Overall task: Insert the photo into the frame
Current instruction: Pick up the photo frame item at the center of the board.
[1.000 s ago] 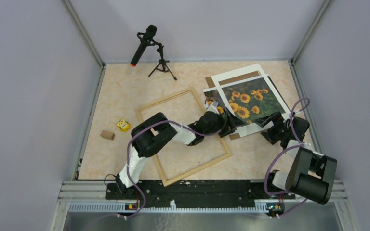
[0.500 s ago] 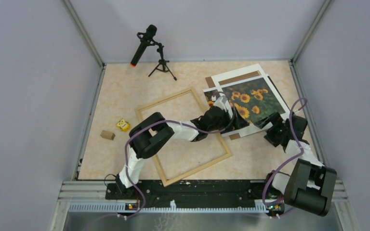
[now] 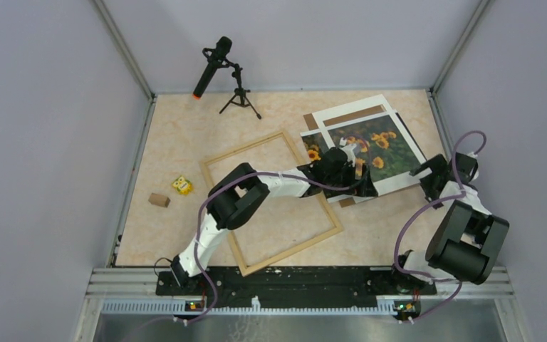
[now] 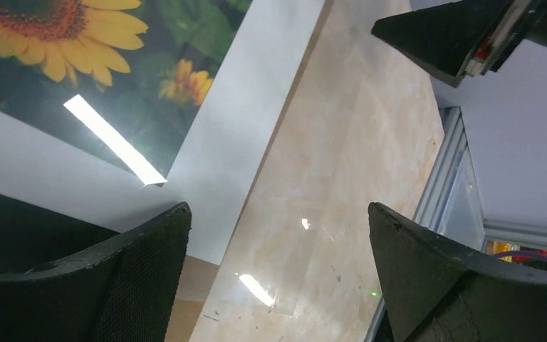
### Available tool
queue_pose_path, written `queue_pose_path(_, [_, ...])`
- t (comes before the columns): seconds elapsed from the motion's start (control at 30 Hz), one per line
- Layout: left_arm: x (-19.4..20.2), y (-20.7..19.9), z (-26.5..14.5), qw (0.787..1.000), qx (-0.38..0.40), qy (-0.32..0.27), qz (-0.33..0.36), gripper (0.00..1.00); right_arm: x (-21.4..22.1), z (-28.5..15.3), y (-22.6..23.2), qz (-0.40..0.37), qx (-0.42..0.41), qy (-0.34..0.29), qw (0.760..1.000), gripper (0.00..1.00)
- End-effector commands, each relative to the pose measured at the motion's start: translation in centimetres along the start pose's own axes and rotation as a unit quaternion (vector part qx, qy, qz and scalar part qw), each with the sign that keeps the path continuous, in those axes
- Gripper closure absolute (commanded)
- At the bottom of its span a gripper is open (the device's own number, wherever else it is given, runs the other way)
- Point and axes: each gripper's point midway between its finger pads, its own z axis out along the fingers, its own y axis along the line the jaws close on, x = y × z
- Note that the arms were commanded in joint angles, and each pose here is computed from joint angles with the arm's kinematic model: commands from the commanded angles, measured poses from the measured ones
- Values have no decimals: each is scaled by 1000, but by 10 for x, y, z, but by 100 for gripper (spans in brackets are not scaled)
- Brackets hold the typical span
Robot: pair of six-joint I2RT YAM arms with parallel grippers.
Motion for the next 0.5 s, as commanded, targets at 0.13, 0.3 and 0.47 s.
queue_pose_path(0.13, [32,23,14,997,-14,64,-43,2,-32,-4,-23,13,63,-50,997,1])
queue_pose_path(0.3, [51,30,17,993,-6,85,-80,2,-45,-10,-43,62,63,-62,994,1])
queue_pose_path(0.47, [70,23,16,992,0,107,-71,2,-30,-12,-38,60,31,-48,997,1])
